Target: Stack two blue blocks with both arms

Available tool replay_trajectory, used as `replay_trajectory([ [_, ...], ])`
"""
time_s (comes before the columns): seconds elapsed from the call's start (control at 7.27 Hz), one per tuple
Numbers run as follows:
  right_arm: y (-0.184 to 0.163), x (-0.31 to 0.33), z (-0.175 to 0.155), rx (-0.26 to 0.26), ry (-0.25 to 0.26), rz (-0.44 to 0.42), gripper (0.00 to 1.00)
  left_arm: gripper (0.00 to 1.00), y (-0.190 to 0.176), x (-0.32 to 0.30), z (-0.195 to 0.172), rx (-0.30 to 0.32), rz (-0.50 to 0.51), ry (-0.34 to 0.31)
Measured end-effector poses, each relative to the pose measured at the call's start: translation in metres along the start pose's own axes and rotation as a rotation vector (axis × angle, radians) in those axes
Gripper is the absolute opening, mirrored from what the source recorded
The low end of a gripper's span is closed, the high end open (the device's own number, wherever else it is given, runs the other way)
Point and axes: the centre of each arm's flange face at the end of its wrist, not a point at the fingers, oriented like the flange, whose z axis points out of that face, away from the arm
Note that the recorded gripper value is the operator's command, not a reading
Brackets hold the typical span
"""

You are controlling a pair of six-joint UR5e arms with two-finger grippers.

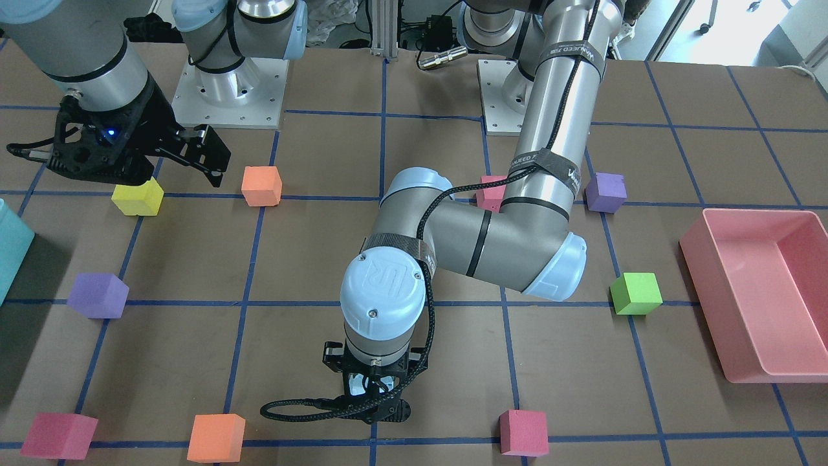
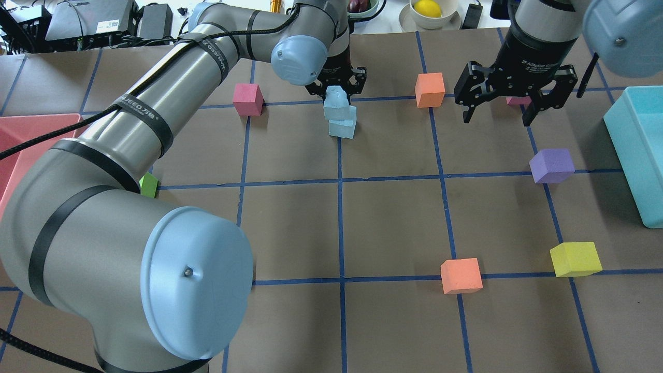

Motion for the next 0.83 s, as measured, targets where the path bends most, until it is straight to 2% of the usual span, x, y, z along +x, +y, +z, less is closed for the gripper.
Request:
replay_trajectory([
  [0.14,0.002,-0.003,-0.001,0.001,-0.029,-0.004,1.0,0.68,0.001,0.002,0.002,-0.003,0.001,-0.001],
  [0.28,0.002,-0.003,-0.001,0.001,-0.036,-0.006,1.0,0.99,0.001,0.004,0.006,-0.006,0.003,-0.001],
  [0.55,0.004,-0.001,-0.003,0.005,-0.016,-0.008,1.0,1.0,0.001,0.009,0.019,-0.016,0.004,0.001],
  [0.83,0.006,0.001,-0.005,0.01,-0.005,-0.009,1.0,1.0,0.002,0.01,0.013,-0.007,0.013,0.005],
])
